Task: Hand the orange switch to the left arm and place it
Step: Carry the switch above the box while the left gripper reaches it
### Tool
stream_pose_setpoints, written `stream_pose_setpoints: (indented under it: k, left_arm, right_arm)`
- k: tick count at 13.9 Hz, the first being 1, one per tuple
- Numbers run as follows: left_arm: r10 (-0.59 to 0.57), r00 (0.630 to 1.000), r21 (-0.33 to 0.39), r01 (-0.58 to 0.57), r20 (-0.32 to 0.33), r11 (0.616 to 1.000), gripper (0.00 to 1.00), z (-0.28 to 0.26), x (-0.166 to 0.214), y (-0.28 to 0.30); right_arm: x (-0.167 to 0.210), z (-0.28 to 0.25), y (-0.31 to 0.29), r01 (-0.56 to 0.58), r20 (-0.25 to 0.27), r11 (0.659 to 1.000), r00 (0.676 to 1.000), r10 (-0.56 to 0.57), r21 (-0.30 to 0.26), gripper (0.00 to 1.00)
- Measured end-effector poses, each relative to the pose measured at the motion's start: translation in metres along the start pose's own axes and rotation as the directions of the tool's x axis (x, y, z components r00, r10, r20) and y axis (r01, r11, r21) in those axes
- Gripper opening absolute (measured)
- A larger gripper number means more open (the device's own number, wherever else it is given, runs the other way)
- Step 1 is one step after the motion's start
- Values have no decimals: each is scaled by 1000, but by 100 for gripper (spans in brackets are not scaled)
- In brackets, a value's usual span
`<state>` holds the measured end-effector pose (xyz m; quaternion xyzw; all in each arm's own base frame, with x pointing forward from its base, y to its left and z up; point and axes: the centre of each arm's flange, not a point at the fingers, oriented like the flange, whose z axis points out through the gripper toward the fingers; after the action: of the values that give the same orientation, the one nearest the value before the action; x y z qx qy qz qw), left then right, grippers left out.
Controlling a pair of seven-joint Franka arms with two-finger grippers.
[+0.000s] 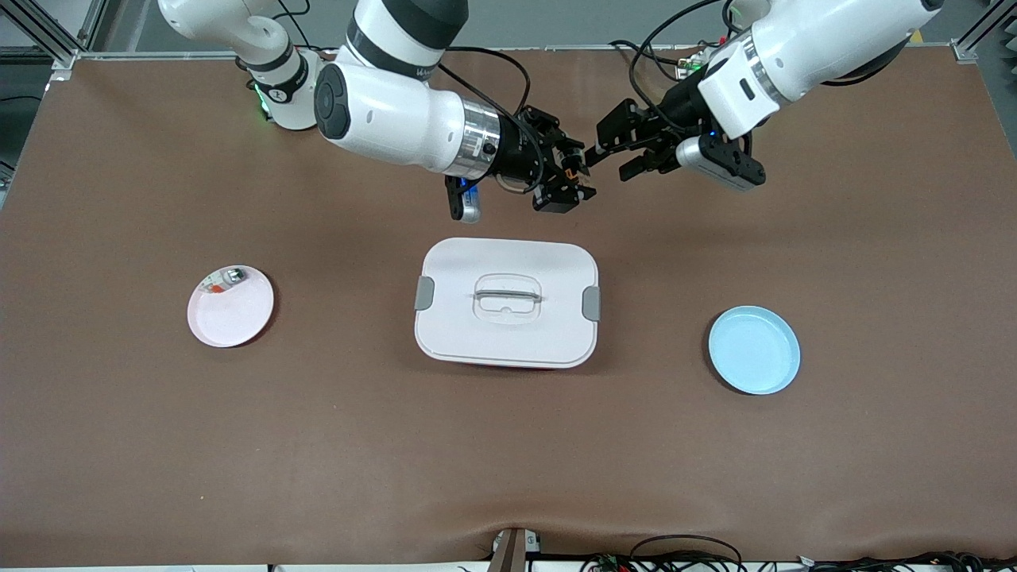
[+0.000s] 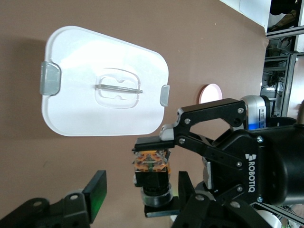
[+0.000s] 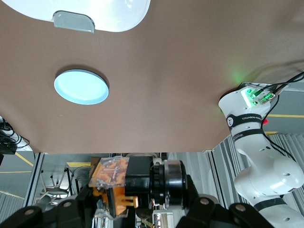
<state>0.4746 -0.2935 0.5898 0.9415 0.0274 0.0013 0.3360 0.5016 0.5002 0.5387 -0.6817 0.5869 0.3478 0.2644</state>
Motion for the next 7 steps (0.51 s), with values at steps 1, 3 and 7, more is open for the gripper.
stream_pose_setpoints:
  k: [1, 3, 7]
  left_arm:
    - [3, 1000, -2, -3, 1, 1000, 67, 4, 0, 1]
    - [8, 1000, -2, -8, 10, 1000, 67, 11, -2, 4]
    - [18, 1000, -4, -17, 8, 1000, 65, 26, -4, 8]
  right_arm:
    - [0, 0, 0, 0, 0, 1000, 1000, 0, 0, 73]
    - [0, 0, 0, 0, 0, 1000, 1000, 0, 0, 73]
    - [0, 0, 0, 0, 0, 1000, 1000, 0, 0, 73]
